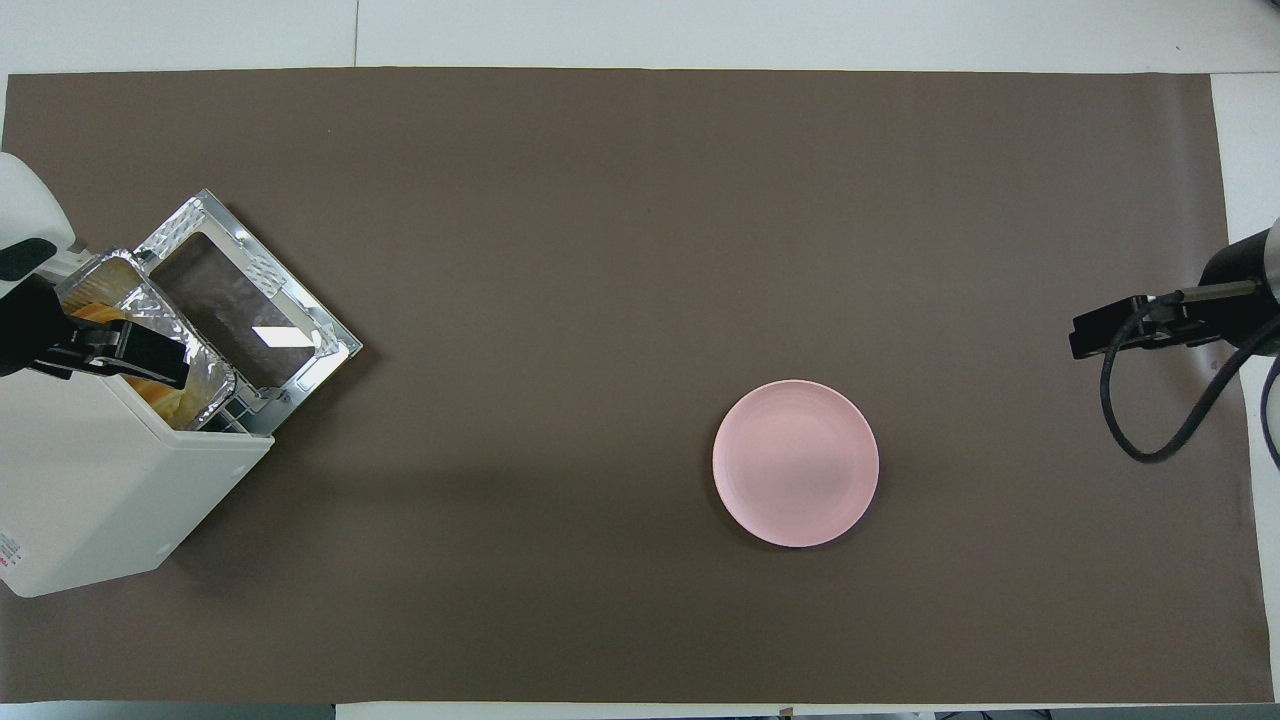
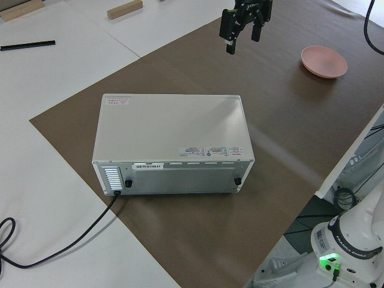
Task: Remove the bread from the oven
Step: 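Reach the left gripper into the toaster oven and grasp the foil tray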
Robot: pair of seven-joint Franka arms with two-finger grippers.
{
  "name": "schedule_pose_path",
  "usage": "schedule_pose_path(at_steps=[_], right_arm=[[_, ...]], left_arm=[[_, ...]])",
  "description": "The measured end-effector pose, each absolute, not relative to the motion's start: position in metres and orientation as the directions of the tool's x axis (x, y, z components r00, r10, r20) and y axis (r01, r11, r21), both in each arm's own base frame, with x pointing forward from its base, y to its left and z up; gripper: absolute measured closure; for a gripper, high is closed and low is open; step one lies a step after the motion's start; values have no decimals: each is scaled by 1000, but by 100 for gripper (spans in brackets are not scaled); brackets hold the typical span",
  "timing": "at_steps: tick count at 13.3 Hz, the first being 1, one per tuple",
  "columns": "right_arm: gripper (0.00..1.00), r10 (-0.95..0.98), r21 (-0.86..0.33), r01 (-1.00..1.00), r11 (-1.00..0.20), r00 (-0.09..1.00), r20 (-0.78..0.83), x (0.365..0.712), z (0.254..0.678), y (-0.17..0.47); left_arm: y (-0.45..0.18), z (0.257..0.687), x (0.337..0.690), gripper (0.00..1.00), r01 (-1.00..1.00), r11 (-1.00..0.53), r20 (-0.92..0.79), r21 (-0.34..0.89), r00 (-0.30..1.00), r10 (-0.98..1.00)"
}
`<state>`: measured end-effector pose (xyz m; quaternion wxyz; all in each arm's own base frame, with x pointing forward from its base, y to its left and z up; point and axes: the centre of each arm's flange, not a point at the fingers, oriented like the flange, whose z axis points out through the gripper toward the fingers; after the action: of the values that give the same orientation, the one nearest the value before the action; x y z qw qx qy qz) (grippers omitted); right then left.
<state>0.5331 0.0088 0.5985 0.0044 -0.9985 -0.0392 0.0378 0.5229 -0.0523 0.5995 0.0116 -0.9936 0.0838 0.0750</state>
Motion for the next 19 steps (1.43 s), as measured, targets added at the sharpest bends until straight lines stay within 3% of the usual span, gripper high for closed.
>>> schedule_pose_path(at_steps=[7,10,16,19], right_arm=[[0,79,-12,78,-997,994,-75,533,599,9],[0,79,-12,78,-997,994,-75,533,599,9],[0,79,-12,78,-997,994,-76,533,598,9],[0,79,-12,78,-997,994,-77,533,598,9]], left_arm=[[-54,603,532,0,-162,-987,-78,-16,984,-161],[-53,595,543,0,9,-1000,-51,-24,999,10],[-35,494,623,0,307,-944,-28,-122,949,313],[-12,456,632,0,362,-922,-11,-137,930,367]])
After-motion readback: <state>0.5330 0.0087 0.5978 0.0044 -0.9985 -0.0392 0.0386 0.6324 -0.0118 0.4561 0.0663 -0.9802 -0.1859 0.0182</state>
